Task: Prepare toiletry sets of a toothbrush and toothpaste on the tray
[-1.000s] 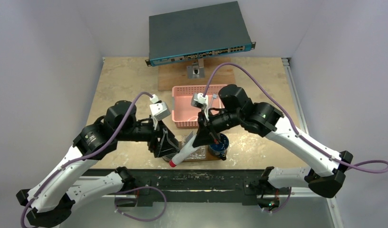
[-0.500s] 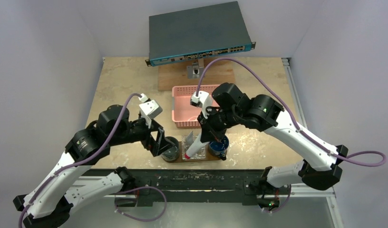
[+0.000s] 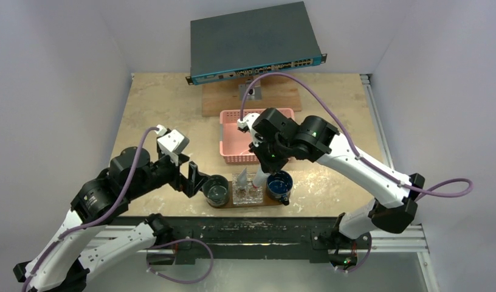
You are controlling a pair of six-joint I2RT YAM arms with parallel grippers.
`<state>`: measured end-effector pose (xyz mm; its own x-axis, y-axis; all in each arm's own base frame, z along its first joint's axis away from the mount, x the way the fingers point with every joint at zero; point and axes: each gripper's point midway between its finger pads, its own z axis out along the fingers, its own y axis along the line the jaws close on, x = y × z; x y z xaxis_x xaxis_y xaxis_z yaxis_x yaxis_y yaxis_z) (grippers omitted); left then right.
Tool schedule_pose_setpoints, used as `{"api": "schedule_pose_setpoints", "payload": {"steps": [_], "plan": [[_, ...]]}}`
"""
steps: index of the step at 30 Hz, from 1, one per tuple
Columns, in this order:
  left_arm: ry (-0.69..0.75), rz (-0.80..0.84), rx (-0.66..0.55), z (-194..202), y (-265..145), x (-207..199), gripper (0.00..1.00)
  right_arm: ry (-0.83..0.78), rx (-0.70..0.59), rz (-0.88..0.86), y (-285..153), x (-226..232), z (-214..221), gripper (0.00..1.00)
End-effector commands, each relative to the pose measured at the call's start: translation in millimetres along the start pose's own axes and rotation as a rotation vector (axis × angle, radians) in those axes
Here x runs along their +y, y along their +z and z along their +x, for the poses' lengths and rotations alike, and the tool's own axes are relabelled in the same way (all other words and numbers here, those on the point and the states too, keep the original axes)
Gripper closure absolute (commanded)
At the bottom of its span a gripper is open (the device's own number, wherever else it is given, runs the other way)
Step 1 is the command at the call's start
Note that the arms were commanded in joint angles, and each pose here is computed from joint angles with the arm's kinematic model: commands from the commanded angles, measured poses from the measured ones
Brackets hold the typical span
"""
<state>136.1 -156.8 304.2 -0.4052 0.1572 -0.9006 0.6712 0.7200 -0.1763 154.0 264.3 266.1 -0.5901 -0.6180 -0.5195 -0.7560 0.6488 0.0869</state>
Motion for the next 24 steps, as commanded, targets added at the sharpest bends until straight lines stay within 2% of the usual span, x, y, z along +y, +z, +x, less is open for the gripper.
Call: {"api": "schedule_pose_setpoints", "payload": {"steps": [1, 8, 24], "plan": [[-0.004, -0.097, -0.02, 4, 4, 19, 0.04, 0.032, -0.07, 0.077, -3, -5, -20, 1.0], [-0.016, -0.163, -0.007, 18, 9, 32, 0.04, 0.036, -0.081, 0.113, 9, -2, -31, 1.0], [-0.039, -0.182, -0.009, 38, 11, 38, 0.04, 0.053, -0.059, 0.157, 26, 0, -36, 1.0]]}}
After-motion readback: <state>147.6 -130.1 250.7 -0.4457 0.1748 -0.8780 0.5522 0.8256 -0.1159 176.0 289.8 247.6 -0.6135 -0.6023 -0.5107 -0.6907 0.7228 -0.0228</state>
